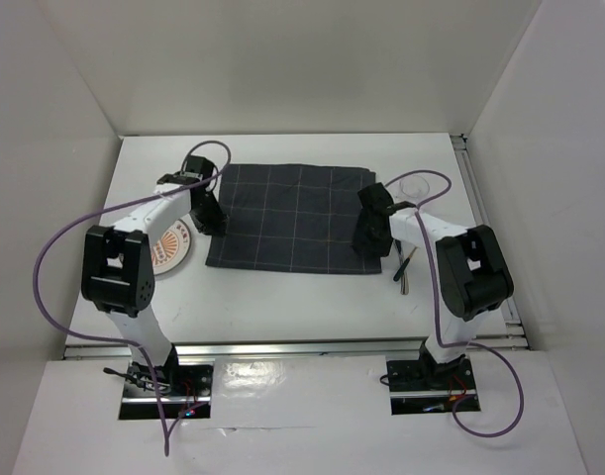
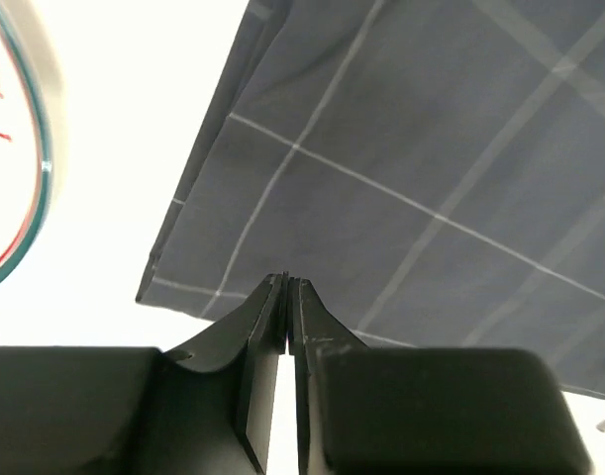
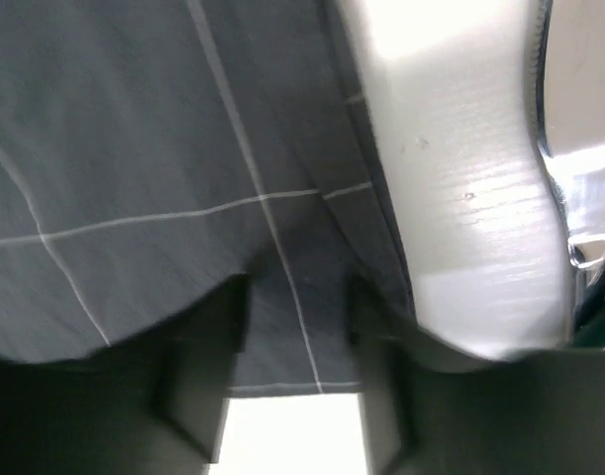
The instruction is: Set the dinner table for one person
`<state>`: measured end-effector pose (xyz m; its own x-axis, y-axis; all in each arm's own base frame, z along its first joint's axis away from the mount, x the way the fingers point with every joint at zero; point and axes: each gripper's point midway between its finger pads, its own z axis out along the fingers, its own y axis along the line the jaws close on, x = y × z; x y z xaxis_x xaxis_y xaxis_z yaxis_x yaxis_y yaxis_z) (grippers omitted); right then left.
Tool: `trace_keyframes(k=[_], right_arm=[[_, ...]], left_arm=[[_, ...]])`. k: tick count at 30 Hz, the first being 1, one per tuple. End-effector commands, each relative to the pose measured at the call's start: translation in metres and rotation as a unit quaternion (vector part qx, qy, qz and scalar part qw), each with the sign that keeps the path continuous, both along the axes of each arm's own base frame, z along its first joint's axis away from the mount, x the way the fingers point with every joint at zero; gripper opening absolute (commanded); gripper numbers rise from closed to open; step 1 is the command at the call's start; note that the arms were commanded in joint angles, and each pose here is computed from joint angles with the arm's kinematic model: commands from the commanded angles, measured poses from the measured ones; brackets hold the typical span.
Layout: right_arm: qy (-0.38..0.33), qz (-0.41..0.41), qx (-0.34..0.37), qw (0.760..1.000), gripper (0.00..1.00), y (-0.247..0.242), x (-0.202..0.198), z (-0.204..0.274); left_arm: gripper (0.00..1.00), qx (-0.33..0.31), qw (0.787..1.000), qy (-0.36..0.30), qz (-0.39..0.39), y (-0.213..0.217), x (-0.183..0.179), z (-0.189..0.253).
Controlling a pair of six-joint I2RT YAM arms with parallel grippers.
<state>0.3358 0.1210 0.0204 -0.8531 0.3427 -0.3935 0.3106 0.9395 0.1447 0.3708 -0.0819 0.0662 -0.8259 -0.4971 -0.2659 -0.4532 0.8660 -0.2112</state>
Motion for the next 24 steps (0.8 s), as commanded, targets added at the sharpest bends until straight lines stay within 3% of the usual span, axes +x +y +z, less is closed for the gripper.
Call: trace_keyframes(k=[1,3,6,11,12,17,24], right_arm=[[-0.070,0.033,-0.004,0.997,0.64,0.010,0.024,0.058],[-0.107,0.052,0.005,0.993,0.73,0.019,0.033,0.087],[-0.151,0.072,0.025,0.985,0.73,0.033,0.049,0.128],[-0.156,0.087,0.051,0.983,0.31,0.044,0.050,0.140],[-0.150,0.094,0.052,0.983,0.28,0.044,0.047,0.135],[-0.143,0.108,0.060,0.982,0.28,0.050,0.048,0.135],[-0.147,0.125,0.061,0.979,0.28,0.056,0.054,0.147]], left_arm=[[0.23,0.008,0.999,-0.053,0.010,0.011,0.006,0.049],[0.23,0.006,0.997,-0.075,0.033,0.028,0.009,0.066],[0.23,-0.018,0.994,-0.090,0.066,0.053,0.008,0.072],[0.19,-0.081,0.991,-0.101,0.042,0.047,0.007,0.066],[0.19,-0.089,0.989,-0.115,0.023,0.037,0.012,0.070],[0.06,-0.106,0.989,-0.065,-0.077,-0.023,0.004,0.032],[0.00,-0.069,0.997,-0.008,-0.036,-0.021,-0.014,-0.031]])
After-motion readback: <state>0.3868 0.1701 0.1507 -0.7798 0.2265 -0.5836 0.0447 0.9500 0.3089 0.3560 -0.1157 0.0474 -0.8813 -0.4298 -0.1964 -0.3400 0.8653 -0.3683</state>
